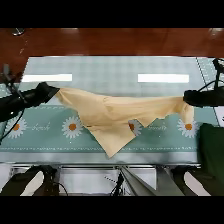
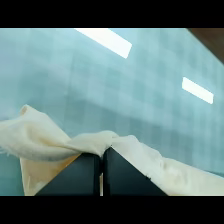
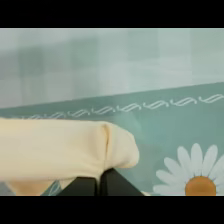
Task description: Fold the shirts.
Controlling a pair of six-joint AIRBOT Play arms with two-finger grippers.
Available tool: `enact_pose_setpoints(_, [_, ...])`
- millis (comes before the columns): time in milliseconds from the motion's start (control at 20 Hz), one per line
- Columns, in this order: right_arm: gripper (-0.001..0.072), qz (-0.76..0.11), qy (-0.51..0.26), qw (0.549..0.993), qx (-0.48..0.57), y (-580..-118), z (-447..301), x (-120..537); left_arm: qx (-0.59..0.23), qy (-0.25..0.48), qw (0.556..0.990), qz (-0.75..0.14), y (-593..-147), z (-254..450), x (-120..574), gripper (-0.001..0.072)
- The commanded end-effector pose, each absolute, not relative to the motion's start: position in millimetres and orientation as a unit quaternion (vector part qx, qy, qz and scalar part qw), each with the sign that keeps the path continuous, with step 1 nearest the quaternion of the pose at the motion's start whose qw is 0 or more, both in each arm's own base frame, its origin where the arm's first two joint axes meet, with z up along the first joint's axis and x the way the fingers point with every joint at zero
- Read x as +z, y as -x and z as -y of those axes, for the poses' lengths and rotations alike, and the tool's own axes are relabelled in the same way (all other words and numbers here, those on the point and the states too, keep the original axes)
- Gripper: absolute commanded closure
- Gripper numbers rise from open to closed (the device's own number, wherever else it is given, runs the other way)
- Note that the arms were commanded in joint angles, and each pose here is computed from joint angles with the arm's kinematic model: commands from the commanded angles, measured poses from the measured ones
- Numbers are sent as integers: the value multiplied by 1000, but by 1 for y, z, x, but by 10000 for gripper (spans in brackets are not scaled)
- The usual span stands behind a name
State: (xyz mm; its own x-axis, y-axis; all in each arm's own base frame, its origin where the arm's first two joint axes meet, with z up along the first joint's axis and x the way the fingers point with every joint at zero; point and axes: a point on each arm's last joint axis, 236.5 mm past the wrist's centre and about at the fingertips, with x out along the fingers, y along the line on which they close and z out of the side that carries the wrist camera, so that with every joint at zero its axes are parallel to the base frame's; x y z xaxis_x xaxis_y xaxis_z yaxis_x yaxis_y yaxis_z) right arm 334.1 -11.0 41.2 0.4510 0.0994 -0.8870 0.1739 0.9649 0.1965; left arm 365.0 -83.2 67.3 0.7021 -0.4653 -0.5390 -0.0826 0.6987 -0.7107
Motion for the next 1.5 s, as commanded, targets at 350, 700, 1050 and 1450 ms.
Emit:
enact_pose_setpoints(350, [80,-597,-247,763,-22,-407,55,-16,-183,402,758,-479,-414,131,10,5])
enact_pose_setpoints(700, [90,-596,-334,721,-116,-309,142,-28,-100,391,691,-600,-301,22,-13,8])
enact_pose_setpoints(1050, [90,-535,-433,725,-4,-294,50,-57,-93,444,625,-635,-217,96,-78,9])
enact_pose_setpoints(1450, [90,-549,-431,716,13,-290,35,-60,-111,410,711,-560,-268,173,-86,12])
